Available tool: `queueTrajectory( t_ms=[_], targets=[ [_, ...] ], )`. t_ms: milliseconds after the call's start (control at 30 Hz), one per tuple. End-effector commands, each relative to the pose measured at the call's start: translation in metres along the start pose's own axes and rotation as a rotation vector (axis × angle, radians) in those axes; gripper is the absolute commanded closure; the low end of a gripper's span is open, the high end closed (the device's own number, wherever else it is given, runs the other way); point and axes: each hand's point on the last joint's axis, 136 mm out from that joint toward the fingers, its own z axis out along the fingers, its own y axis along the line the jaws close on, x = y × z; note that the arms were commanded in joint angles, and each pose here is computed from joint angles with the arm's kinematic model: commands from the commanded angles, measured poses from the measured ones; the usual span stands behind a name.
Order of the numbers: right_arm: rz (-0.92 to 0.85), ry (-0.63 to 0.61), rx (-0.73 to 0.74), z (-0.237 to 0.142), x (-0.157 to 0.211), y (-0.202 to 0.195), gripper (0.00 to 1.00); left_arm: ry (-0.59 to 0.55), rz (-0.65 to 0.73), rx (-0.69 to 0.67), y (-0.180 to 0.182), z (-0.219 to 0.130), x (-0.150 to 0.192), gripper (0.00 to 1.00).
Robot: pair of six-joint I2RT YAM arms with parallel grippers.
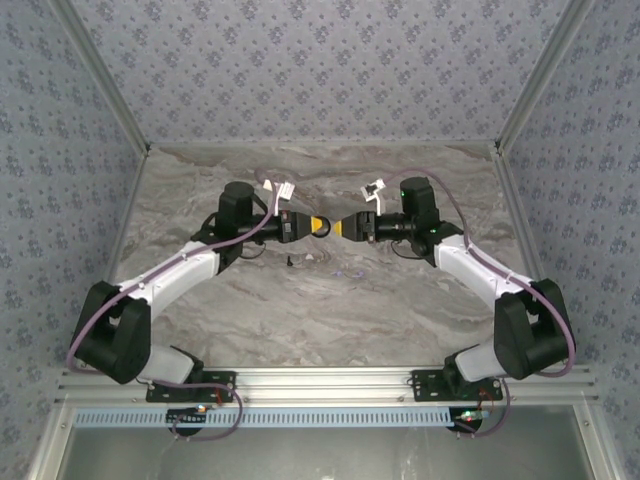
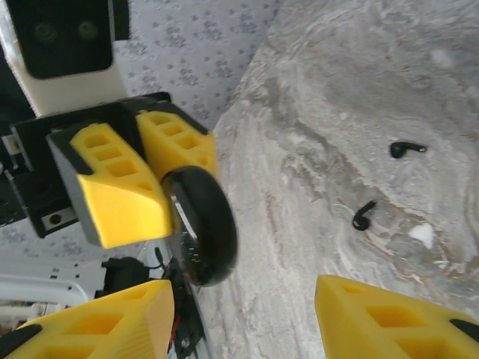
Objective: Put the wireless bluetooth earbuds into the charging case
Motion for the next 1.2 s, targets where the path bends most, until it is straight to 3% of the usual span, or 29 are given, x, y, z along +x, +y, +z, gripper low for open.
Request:
queueTrajectory(
  t_ms=[0, 333, 933, 1067, 1167],
  targets=[
    [-0.093, 0.004, -0.079, 0.000, -0.005, 0.027, 0.45, -0.003, 0.080, 0.061, -0.020, -0.006, -0.002, 0.81],
    [-0.114, 0.022, -0.100, 0.006, -0.005, 0.035, 0.49, 0.028, 0.107, 0.107, -0.032, -0.004, 0.004, 0.81],
    [-0.108, 0.041, -0.115, 0.008, -0.002, 0.038, 0.81, 0.053, 0.112, 0.116, -0.037, 0.004, 0.007, 0.81],
    [-0.108, 0.019, -0.098, 0.005, -0.006, 0.038, 0.84, 0.040, 0.105, 0.102, -0.037, 0.002, 0.005, 0.71],
    [-0.108, 0.005, -0.090, 0.001, -0.011, 0.039, 0.83, 0.022, 0.100, 0.094, -0.038, -0.001, 0.002, 0.56]
  ],
)
